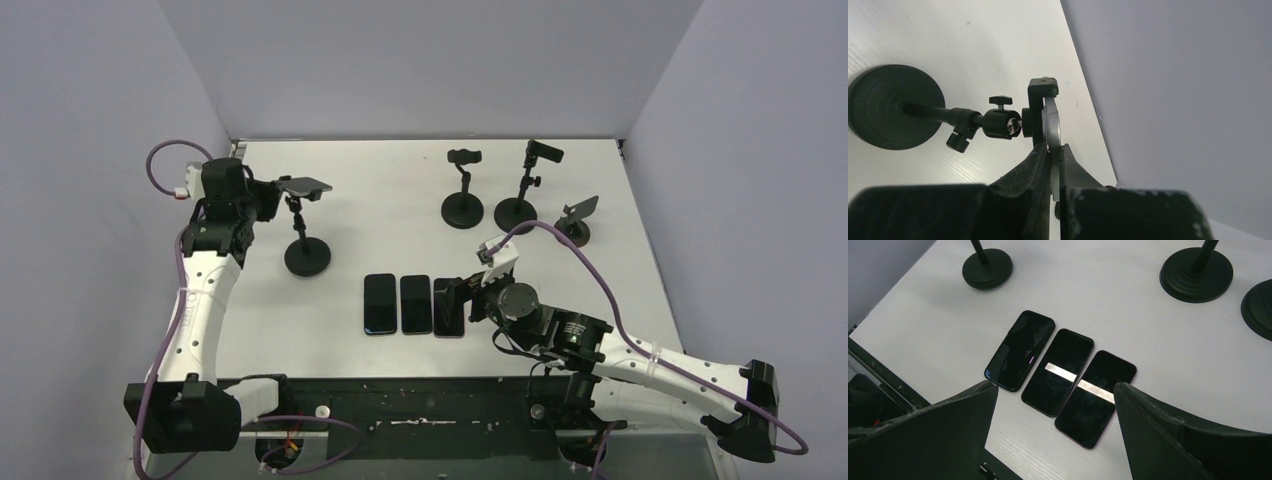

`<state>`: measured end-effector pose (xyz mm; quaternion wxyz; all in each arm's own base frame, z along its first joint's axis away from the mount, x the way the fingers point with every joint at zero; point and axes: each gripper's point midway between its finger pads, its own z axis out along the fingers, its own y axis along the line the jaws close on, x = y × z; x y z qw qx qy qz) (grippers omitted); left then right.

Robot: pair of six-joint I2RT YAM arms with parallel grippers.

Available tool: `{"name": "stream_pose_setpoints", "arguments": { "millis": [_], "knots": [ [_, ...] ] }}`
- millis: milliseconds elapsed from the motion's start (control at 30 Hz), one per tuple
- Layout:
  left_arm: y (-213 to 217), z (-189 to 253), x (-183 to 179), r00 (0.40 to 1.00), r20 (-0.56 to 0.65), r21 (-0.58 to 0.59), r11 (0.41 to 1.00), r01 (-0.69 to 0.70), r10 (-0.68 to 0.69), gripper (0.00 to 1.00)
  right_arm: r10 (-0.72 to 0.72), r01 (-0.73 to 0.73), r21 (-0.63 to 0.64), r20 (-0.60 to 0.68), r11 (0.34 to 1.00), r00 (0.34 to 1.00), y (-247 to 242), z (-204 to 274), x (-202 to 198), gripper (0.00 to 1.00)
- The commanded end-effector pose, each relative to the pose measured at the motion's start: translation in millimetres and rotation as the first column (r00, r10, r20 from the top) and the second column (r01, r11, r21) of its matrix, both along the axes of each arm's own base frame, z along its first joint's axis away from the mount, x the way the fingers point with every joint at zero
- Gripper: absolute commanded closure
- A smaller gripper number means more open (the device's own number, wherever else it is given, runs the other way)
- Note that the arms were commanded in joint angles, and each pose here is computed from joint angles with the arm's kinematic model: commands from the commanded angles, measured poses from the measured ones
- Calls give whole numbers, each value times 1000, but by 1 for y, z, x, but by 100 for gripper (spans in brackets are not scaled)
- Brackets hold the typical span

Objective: Remove the phone from the phone stand
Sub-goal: Place the phone stand with the phone at the center of the board.

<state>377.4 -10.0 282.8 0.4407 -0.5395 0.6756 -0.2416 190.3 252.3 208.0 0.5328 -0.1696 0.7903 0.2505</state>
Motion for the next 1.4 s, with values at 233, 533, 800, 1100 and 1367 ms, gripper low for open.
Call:
{"name": "stream_pose_setpoints", "arguments": {
  "millis": [233,533,800,1100,1367],
  "knots": [
    [-40,83,16,905,388,-51,976,210,-174,100,-20,19,55,19,998,1000,2,23,2,11],
    [-57,60,-3,906,337,-9,961,276,-257,100,-15,15,59,10,998,1000,1,25,0,11],
    [-57,41,-10,916,298,11,960,279,-269,87,-26,25,58,16,998,1000,-5,29,-1,11],
    [-57,42,-11,917,286,36,959,280,-278,62,-31,30,62,17,998,999,-8,33,-1,11],
    [-65,28,-20,925,225,21,951,309,-306,54,-33,32,52,16,998,999,-9,31,-1,11]
  ]
}}
